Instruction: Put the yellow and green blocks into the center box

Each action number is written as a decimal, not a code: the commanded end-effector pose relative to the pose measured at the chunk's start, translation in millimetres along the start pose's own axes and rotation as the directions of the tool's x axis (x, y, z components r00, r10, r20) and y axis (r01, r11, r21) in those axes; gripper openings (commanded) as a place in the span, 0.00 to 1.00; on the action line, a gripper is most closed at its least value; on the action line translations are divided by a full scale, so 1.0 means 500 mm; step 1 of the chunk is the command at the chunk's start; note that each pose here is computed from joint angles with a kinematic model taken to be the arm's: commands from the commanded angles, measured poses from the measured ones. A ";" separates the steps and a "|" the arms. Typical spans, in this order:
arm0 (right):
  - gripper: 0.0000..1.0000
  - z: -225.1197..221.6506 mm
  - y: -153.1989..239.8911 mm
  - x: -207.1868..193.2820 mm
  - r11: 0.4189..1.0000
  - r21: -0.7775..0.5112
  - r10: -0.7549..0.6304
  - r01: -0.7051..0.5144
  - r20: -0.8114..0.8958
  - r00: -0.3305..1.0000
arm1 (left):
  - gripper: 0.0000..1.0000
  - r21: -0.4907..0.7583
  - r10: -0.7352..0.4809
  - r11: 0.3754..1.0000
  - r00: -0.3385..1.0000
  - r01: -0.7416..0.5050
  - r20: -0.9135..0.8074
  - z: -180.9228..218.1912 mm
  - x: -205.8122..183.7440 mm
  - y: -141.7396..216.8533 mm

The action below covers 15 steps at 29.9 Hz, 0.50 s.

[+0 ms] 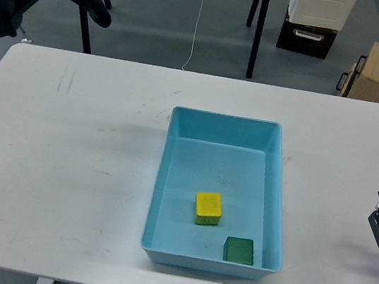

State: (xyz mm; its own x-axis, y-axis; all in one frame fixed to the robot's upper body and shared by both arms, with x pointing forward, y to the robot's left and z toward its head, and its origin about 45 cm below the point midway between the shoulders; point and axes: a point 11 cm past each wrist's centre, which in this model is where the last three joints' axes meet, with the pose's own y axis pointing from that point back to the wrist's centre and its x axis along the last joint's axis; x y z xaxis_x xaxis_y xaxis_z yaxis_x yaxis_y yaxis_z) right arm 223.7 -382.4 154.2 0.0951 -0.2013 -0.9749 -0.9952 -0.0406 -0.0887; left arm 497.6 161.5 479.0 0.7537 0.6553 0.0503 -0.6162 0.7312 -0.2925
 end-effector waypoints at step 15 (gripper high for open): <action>1.00 0.014 -0.030 -0.051 0.996 -0.026 -0.081 0.080 -0.013 0.997 | 1.00 -0.228 0.333 0.834 0.787 -0.503 -0.519 -0.175 0.131 0.351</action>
State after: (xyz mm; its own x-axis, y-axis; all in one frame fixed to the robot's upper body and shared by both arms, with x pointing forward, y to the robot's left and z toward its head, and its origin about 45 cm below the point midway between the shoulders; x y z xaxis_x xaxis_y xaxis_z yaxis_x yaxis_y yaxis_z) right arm 235.9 -370.3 175.4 0.1677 -0.2081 -0.9636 -0.9847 -0.0820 -0.1536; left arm 476.0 310.2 371.5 0.5228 0.6942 -0.4947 -0.8285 0.2774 -0.4864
